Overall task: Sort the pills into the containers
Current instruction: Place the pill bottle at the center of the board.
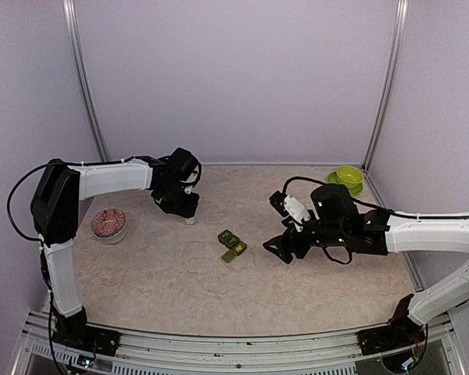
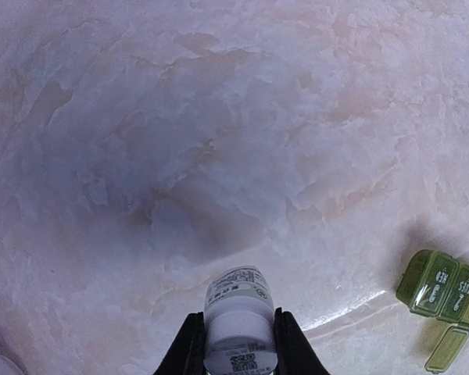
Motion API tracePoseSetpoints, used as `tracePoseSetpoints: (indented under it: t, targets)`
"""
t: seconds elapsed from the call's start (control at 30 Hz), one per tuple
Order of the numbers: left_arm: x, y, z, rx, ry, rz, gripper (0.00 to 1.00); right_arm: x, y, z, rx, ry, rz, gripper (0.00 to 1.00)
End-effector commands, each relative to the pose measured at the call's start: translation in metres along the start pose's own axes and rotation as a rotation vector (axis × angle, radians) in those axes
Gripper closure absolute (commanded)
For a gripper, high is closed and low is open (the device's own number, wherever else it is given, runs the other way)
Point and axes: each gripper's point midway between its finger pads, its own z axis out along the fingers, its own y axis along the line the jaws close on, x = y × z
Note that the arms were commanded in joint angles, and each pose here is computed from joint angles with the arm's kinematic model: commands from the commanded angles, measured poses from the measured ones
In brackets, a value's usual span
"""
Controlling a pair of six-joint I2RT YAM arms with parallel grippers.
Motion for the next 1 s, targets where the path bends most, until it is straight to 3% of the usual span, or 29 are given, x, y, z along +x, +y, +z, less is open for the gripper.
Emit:
tracePoseSetpoints:
  t: [0.0,0.5,0.8,0.97]
  targets:
    - [-0.024,0.008,0.006,0.031,-0.046,-0.041,0.84,-0.002,-0.012,-0.004,0.061,-0.013,0.033,0.08]
    - [-0.049,0.064,0.042,-0.020,-0.056,-0.127,0.84,0.005,-0.020,0.005,0.095,0.015,0.079,0.08]
    - [-0.048,0.069,0.052,-0.023,-0.046,-0.142,0.72,0.007,-0.018,0.010,0.087,0.024,0.089,0.08]
    - [-0.052,0.069,0.047,-0.023,-0.064,-0.146,0.51,0.007,-0.018,0.012,0.083,0.029,0.090,0.08]
